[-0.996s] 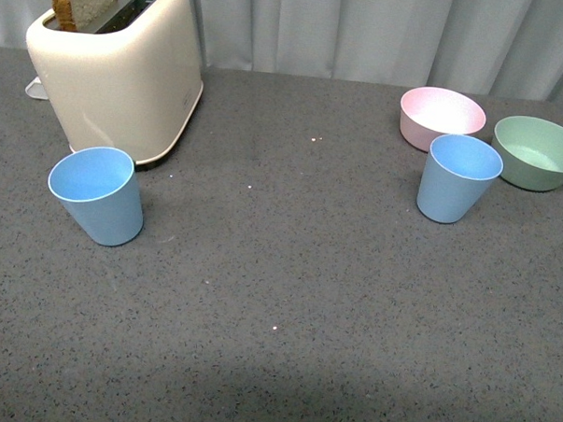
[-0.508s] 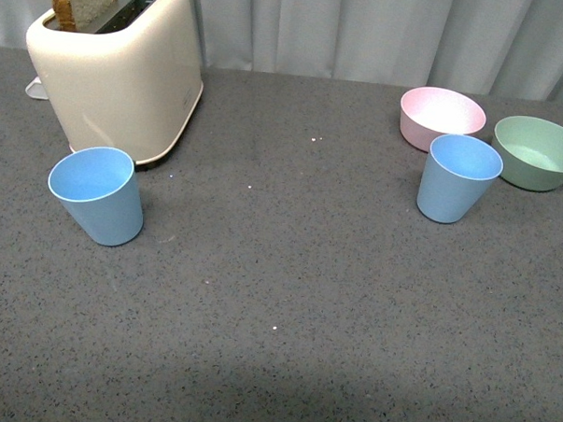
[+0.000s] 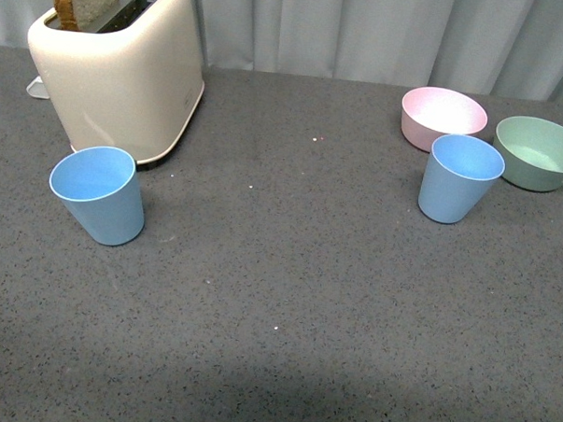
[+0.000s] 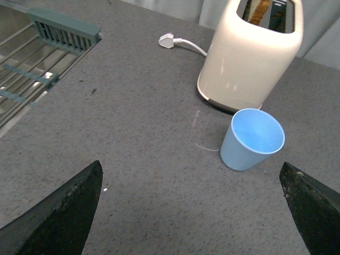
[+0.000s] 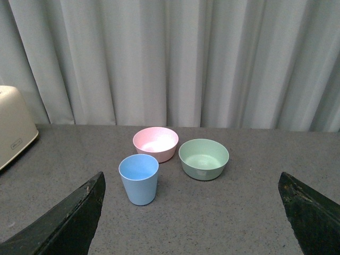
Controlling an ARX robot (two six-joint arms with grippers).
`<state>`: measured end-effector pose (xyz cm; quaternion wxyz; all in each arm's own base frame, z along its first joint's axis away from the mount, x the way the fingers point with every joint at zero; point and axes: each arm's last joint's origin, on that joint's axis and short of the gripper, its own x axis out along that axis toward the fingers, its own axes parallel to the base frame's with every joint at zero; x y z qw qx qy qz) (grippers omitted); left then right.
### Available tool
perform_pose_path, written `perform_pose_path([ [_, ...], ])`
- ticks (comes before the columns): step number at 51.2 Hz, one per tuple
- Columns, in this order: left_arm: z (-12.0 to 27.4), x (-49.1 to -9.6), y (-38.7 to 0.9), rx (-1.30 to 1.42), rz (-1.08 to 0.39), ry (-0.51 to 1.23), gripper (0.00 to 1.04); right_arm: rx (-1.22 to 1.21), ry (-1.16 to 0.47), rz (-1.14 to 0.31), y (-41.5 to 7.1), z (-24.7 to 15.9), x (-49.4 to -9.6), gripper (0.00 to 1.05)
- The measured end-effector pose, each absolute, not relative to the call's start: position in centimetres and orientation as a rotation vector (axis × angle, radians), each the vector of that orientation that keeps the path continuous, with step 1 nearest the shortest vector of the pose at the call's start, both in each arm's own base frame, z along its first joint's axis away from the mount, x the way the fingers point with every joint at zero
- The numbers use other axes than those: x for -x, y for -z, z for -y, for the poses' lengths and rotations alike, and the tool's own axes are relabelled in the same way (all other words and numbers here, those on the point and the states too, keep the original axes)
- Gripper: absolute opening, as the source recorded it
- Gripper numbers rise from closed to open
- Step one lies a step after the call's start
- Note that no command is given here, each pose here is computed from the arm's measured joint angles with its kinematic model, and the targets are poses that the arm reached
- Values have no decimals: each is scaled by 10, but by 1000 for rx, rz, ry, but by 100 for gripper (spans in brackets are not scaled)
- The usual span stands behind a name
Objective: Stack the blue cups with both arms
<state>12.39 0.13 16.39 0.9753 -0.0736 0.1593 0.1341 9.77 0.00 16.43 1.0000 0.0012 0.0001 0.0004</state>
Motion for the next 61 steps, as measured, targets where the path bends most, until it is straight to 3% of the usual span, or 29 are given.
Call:
perform_pose_path([
  [9, 4, -176, -172, 238, -404, -189, 98, -2, -1, 0, -164, 0, -98, 95],
  [25, 27, -276, -144, 356, -766, -108, 98, -2, -1, 0, -164, 0, -98, 95],
  [26, 33, -309, -125, 408, -919, -176, 98, -2, -1, 0, -164, 0, -98, 95],
  [44, 33, -333, -105, 457, -1035, -235, 98, -2, -1, 0, -164, 0, -98, 95],
  [56, 34, -340, -97, 455, -1088, -256, 50, -2, -1, 0, -164, 0, -98, 95],
  [61, 34, -340, -97, 453, -1100, -259, 36, -2, -1, 0, -164, 0, -98, 95],
])
